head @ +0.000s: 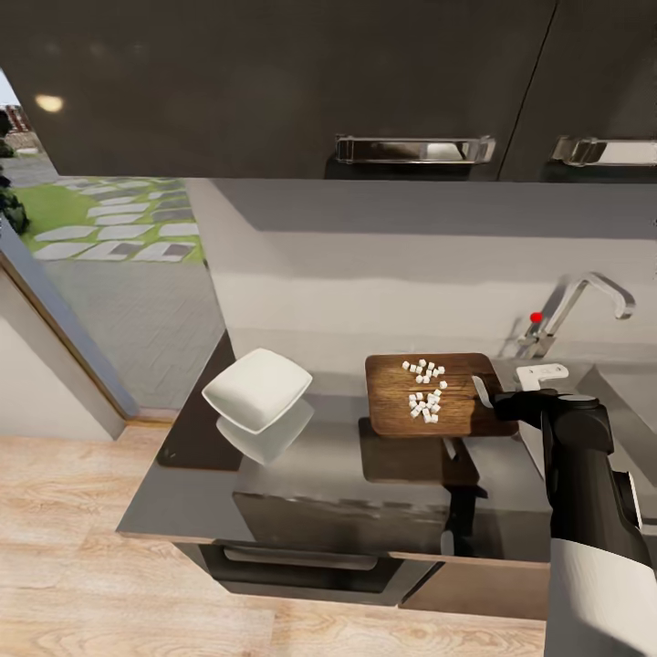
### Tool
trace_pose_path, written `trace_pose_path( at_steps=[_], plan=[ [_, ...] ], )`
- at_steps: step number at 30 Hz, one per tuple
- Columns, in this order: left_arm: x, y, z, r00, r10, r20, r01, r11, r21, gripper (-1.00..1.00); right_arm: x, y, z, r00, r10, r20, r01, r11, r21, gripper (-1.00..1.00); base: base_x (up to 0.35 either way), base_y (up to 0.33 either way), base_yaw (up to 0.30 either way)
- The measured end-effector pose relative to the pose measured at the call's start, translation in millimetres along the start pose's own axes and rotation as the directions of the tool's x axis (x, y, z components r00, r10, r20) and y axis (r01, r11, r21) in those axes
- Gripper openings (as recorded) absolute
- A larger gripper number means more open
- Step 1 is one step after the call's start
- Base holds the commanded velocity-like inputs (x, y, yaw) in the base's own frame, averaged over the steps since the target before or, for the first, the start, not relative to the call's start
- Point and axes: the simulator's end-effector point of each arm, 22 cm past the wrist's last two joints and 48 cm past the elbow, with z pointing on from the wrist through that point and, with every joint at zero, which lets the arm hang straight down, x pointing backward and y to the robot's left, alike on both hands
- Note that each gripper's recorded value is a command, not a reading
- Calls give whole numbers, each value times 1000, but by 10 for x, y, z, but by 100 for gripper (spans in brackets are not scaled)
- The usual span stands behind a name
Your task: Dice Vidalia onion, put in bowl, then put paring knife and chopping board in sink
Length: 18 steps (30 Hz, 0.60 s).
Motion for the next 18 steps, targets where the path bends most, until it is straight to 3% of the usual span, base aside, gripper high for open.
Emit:
trace_pose_path(
  at_steps=[9, 18],
  plan=[
    [-40, -2, 20, 1000, -1, 14, 1, 1000, 0, 100, -61, -22, -63, 1000, 2, 14, -2, 1000, 3, -100, 0, 24, 0],
    [-82, -3, 42, 1000, -3, 29, 3, 1000, 0, 100, -119, -39, -124, 1000, 4, 27, -4, 1000, 4, -100, 0, 256, 0]
  ],
)
